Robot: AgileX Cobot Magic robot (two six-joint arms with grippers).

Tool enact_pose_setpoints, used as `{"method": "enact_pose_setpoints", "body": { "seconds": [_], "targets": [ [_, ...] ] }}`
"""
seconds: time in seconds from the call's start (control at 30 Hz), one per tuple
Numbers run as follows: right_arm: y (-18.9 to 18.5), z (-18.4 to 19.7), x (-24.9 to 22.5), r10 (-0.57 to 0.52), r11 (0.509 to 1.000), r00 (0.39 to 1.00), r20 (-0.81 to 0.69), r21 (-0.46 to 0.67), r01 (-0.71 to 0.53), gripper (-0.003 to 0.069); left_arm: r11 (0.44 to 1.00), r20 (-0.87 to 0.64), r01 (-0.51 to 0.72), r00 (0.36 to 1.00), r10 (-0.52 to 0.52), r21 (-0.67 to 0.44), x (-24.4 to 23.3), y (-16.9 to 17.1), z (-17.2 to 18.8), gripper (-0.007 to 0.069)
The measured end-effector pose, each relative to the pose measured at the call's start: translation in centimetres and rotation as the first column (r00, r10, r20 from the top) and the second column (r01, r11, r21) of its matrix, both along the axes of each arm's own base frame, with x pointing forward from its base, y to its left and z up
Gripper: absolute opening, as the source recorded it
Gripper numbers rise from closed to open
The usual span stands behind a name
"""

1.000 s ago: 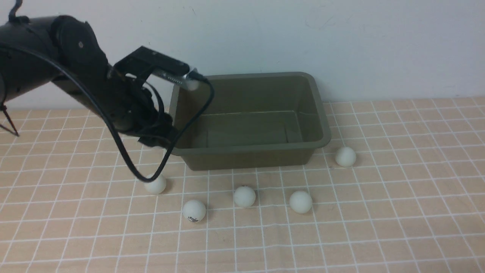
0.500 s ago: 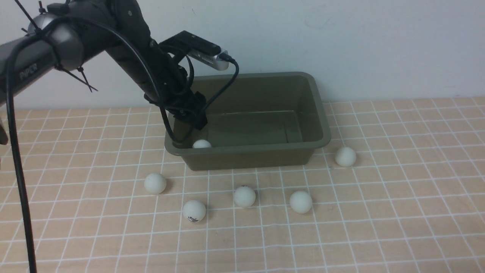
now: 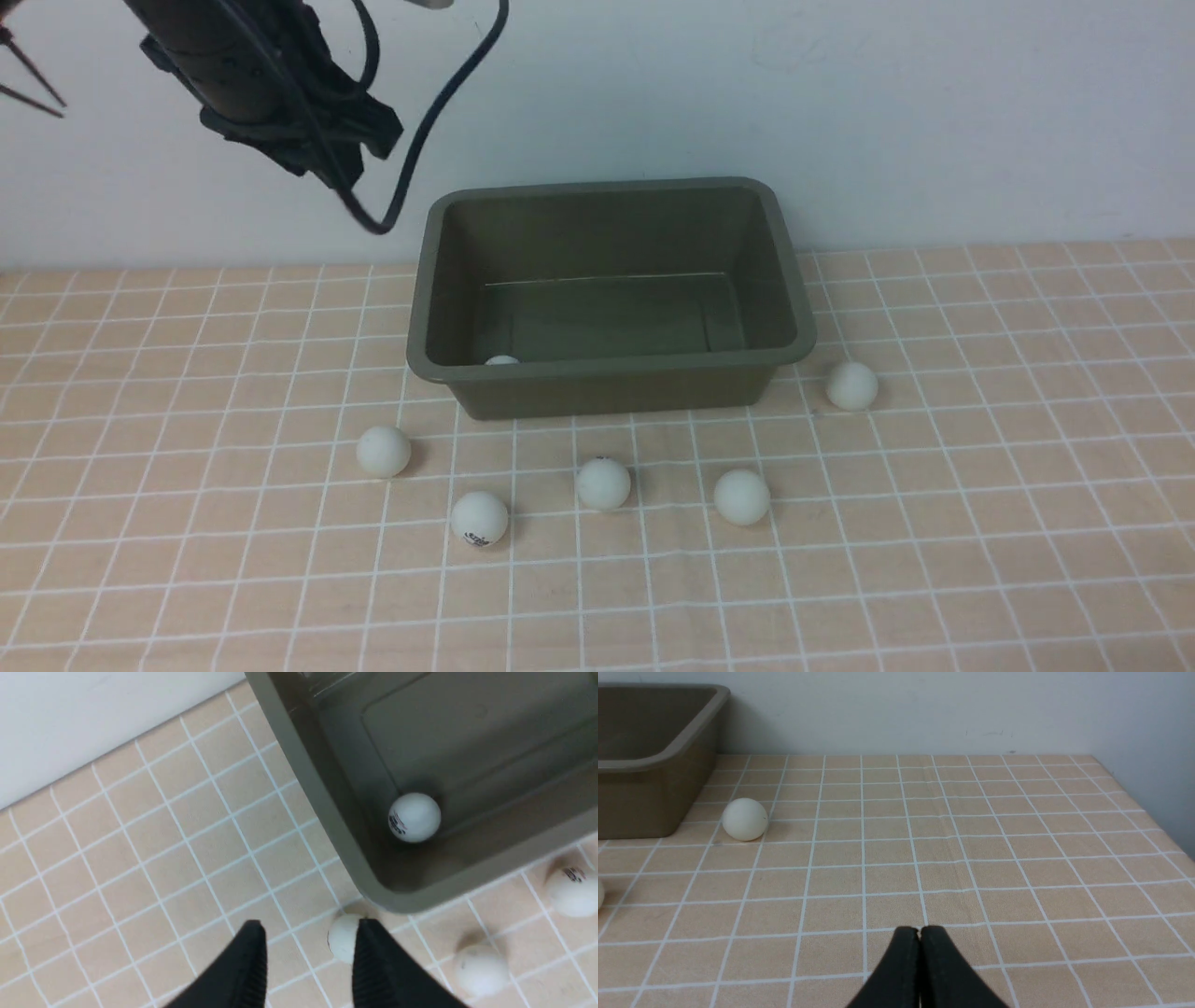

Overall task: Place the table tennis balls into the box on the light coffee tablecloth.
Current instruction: 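Drop the ball into the bin, then reach for and grasp a ping pong ball on the table beside the basket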

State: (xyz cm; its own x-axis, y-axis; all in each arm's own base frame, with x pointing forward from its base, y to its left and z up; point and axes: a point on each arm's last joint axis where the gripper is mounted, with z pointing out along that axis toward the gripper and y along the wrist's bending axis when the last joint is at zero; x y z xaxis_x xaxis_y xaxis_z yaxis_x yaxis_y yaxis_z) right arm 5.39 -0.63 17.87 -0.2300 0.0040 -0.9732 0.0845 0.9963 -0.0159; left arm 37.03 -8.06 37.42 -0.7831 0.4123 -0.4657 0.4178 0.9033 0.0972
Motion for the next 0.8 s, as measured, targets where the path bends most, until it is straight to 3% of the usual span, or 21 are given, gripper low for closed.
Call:
{"method": "enact_pose_setpoints", "body": {
  "seconds": [0.17, 0.27, 0.33, 0.6, 0.8],
  "targets": [
    [0.0, 0.0, 0.0, 0.000, 1.000, 1.000, 0.000, 0.000, 0.000, -0.0014, 0.985, -0.048, 0.159, 0.987, -0.156, 0.068, -4.9, 1.6, -0.3, 0.0155],
    [0.0, 0.0, 0.0, 0.000, 1.000, 1.000, 0.000, 0.000, 0.000, -0.0014, 0.945, -0.081, 0.304, 0.952, -0.296, 0.118, -6.7, 1.9, -1.2, 0.0188],
    [0.0, 0.0, 0.0, 0.000, 1.000, 1.000, 0.000, 0.000, 0.000, -0.0014, 0.930, -0.101, 0.358, 0.931, -0.350, 0.080, -7.1, 1.5, -2.3, 0.0221],
    [0.0, 0.0, 0.0, 0.000, 1.000, 1.000, 0.000, 0.000, 0.000, -0.0014, 0.947, -0.164, 0.320, 0.934, -0.317, -0.005, -3.5, 0.3, -7.9, 0.0366],
    [0.0, 0.0, 0.0, 0.000, 1.000, 1.000, 0.000, 0.000, 0.000, -0.0014, 0.955, -0.274, 0.296, 0.917, -0.289, -0.015, -1.0, 0.1, -13.2, 0.0384]
  ]
}}
